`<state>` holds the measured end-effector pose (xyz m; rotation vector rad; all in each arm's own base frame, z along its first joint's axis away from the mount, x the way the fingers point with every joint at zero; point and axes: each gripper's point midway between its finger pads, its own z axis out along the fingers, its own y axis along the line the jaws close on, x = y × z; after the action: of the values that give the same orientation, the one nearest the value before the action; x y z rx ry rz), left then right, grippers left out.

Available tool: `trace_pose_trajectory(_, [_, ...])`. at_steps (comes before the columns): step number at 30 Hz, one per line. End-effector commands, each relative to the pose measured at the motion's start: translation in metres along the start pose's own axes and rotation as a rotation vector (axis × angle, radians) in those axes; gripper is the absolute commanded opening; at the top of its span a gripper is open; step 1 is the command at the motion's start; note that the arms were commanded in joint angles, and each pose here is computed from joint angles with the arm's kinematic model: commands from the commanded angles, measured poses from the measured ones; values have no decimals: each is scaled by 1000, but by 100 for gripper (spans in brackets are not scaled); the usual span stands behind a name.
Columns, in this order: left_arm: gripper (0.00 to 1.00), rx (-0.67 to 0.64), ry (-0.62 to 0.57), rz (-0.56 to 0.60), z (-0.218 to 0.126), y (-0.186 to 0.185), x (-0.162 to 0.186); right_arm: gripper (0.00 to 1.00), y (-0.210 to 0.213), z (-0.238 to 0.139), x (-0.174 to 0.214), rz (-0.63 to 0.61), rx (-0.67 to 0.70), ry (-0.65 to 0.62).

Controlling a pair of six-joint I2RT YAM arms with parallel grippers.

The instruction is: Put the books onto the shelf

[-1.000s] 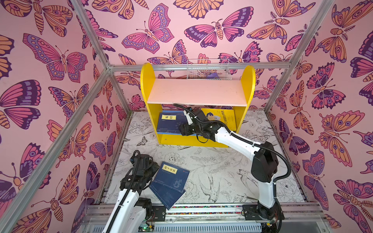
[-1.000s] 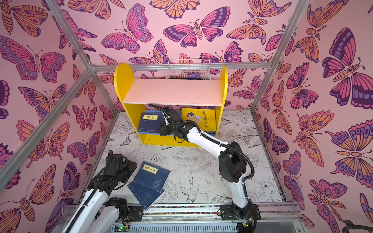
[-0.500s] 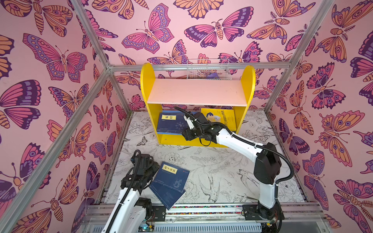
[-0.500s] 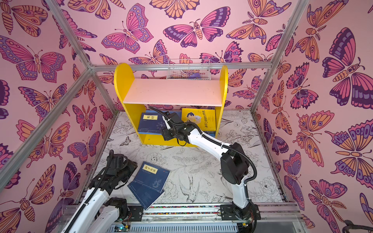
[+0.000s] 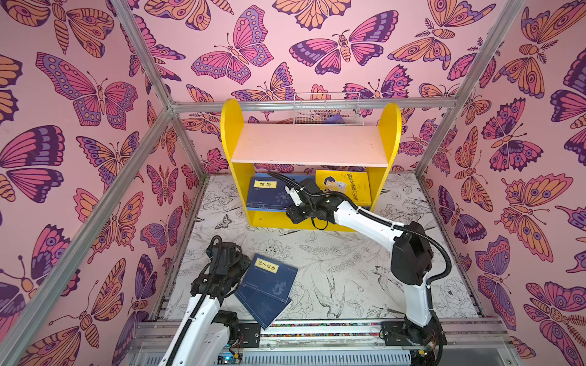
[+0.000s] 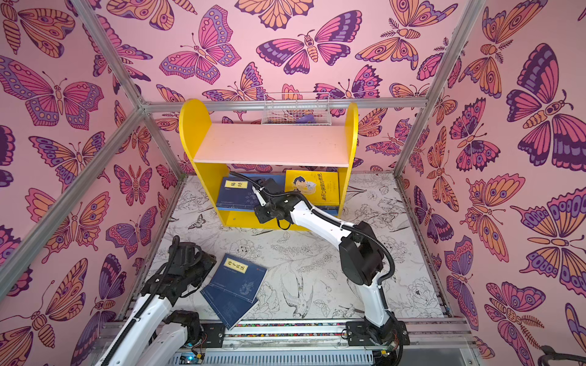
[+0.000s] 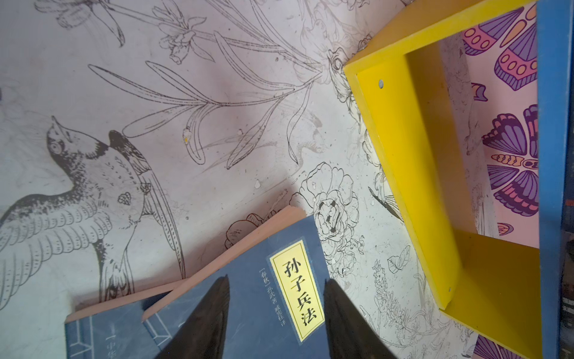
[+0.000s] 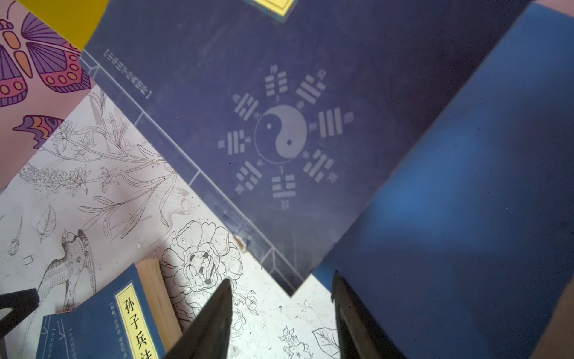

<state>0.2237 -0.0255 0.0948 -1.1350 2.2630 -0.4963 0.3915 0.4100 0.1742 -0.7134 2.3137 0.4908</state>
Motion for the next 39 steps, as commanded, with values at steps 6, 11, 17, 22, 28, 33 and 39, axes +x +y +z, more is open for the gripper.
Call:
trace_pose_trajectory(6, [49, -9, 21, -22, 4, 7, 6, 51, 1, 17, -4, -63, 17, 31])
trace_pose_trajectory(11, [48, -7, 20, -22, 5, 6, 6, 50, 3, 18, -10, -75, 12, 24])
trace_pose_trajectory(17, [48, -13, 32, -14, 8, 8, 8, 51, 3, 20, -13, -67, 12, 17])
trace_pose_trajectory(22, [50, -23, 40, 0, 10, 11, 10, 59, -3, 7, -30, -56, 56, -52])
trace_pose_trajectory(28, [51, -55, 45, 9, 15, 20, 13, 68, -1, -23, -37, -51, 56, -104])
trace_pose_trajectory(33, [52, -93, 63, 24, 20, 29, 17, 70, 14, -58, 5, -80, 13, -66])
trace_pose_trajectory(39, [52, -148, 98, 51, 28, 43, 26, 70, 74, -74, 144, -43, -405, 333])
